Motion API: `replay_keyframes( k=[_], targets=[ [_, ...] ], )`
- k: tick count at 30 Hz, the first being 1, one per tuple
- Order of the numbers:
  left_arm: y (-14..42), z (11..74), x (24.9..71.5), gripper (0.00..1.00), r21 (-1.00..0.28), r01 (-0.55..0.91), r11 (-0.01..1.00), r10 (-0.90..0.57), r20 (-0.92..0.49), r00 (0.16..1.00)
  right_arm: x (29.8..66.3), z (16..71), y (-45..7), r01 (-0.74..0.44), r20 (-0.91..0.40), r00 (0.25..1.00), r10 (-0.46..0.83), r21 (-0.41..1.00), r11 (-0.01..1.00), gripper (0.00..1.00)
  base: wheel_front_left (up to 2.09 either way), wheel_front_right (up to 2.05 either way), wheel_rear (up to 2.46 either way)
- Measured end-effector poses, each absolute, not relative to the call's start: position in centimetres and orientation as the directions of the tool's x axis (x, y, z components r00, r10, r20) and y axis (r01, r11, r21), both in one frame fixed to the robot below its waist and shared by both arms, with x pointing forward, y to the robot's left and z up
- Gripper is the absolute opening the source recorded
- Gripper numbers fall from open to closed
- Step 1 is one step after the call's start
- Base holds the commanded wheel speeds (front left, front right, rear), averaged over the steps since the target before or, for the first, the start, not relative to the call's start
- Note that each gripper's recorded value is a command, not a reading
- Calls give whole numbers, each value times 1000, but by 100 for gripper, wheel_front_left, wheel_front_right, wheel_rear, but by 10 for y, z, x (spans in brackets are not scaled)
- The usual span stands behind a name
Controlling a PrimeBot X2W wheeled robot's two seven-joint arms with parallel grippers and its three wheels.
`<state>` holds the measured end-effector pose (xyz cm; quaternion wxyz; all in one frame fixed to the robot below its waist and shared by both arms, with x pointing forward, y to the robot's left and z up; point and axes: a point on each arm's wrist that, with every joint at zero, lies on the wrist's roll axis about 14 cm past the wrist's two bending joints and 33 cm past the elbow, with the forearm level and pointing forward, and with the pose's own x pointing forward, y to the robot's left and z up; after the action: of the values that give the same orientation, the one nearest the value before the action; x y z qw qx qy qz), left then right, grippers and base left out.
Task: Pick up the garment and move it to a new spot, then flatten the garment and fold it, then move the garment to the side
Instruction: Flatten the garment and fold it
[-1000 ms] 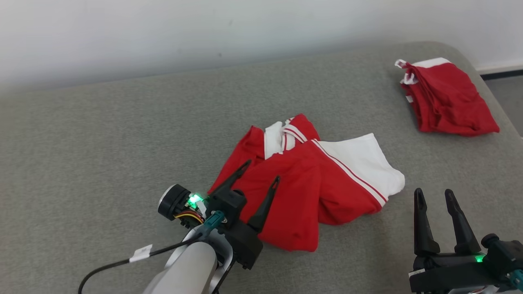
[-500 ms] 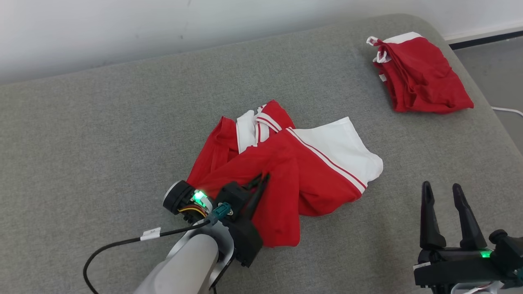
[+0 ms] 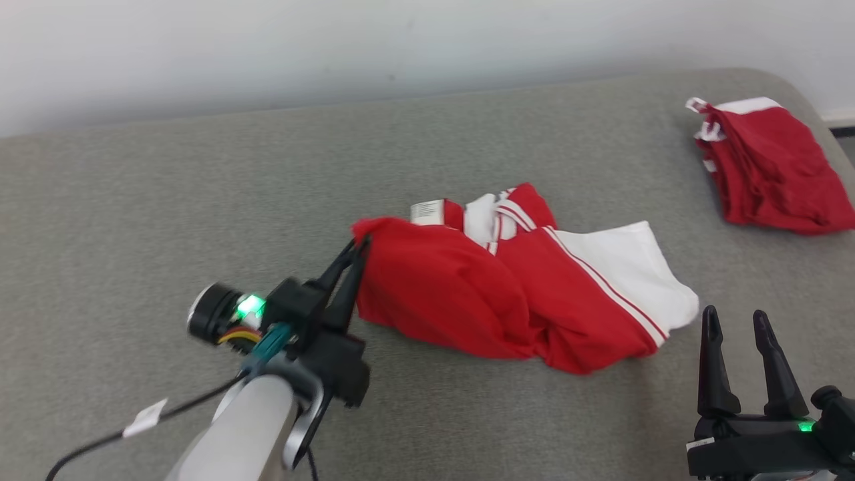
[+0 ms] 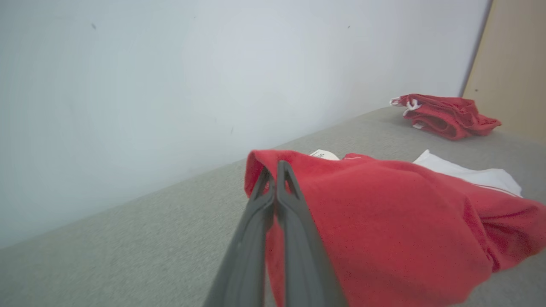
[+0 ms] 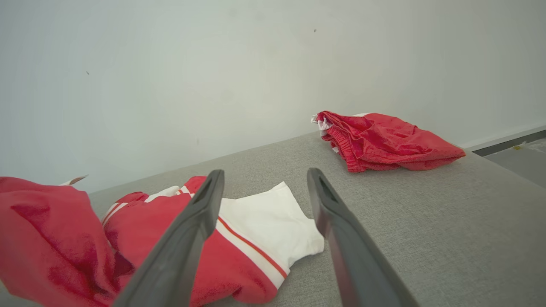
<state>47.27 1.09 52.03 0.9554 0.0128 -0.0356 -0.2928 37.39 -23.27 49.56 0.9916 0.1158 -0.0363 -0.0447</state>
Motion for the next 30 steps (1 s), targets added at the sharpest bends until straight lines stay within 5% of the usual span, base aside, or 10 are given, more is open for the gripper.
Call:
replay_keyframes(
  k=[10,20,21,22,30],
  targets=[
    [119,483,401,0,-42,269,962,-269,-15,963,390,494,-197,-26,64,998,10,253,967,100,0,0,0],
    [162,442,351,0,-114,79,990,-95,-150,984,393,494,-188,-59,63,997,44,254,965,100,0,0,0],
    [163,438,349,33,-113,76,991,-93,-161,983,392,494,-188,-60,63,997,45,253,966,100,0,0,0],
    [166,438,348,100,-116,65,991,-83,-160,984,392,493,-188,-60,62,997,46,253,966,100,0,0,0],
    [178,468,359,100,-109,38,993,-44,-55,997,389,498,-187,-67,73,996,50,250,966,100,0,0,0]
  ],
)
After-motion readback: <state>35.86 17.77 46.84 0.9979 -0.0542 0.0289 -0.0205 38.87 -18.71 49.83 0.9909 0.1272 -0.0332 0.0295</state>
